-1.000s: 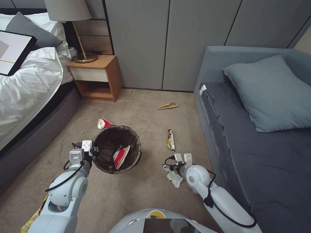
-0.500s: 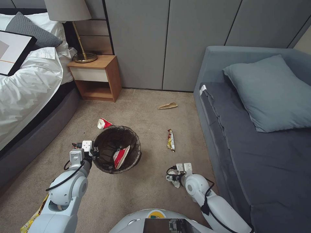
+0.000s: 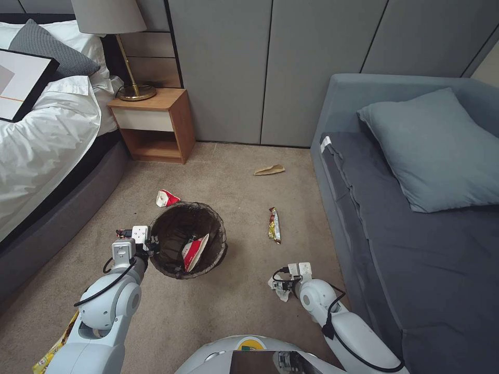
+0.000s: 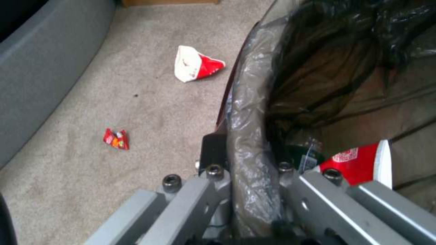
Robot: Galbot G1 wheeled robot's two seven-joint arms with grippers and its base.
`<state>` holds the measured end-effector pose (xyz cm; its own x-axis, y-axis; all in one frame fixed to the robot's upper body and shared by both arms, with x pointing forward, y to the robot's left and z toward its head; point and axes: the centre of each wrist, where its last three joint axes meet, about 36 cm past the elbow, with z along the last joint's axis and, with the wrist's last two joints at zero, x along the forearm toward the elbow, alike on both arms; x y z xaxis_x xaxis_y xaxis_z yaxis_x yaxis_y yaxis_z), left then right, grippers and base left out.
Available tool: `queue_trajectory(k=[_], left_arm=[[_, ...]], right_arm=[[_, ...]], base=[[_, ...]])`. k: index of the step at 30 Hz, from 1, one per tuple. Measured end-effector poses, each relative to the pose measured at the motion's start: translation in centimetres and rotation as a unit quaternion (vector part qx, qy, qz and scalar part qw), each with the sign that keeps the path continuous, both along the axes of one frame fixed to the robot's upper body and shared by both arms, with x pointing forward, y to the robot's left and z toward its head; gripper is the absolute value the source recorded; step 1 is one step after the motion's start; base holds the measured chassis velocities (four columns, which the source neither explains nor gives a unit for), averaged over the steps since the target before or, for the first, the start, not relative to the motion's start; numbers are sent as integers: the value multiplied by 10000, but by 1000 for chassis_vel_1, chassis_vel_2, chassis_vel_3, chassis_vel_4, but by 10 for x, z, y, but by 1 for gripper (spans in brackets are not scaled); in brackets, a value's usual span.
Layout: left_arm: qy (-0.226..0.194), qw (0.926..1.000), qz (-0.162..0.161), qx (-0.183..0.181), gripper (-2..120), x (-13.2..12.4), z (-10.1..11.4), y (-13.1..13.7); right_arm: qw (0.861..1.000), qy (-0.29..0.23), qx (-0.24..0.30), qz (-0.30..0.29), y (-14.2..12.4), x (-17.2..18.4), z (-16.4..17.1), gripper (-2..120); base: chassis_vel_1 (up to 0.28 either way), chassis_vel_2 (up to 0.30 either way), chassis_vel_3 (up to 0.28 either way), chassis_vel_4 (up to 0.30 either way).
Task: Pick up the trash bin, then pick up the garbage from the floor and place it into the trash bin.
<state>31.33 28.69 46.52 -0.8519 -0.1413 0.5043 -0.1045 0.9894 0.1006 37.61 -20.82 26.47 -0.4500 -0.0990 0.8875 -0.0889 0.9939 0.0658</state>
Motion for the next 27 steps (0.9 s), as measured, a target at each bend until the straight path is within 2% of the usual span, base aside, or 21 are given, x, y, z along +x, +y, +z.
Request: queue_trajectory(k=[17, 27], left_arm=[[-7, 10000, -26, 7, 3, 1, 0, 0], [0, 10000, 12, 0, 3, 1, 0, 2]], right_arm=[[9999, 124, 39, 77, 23, 0, -23, 100], [9999, 86, -50, 118, 19, -2, -34, 99]], base=[[0, 0, 0, 0], [0, 0, 0, 0]])
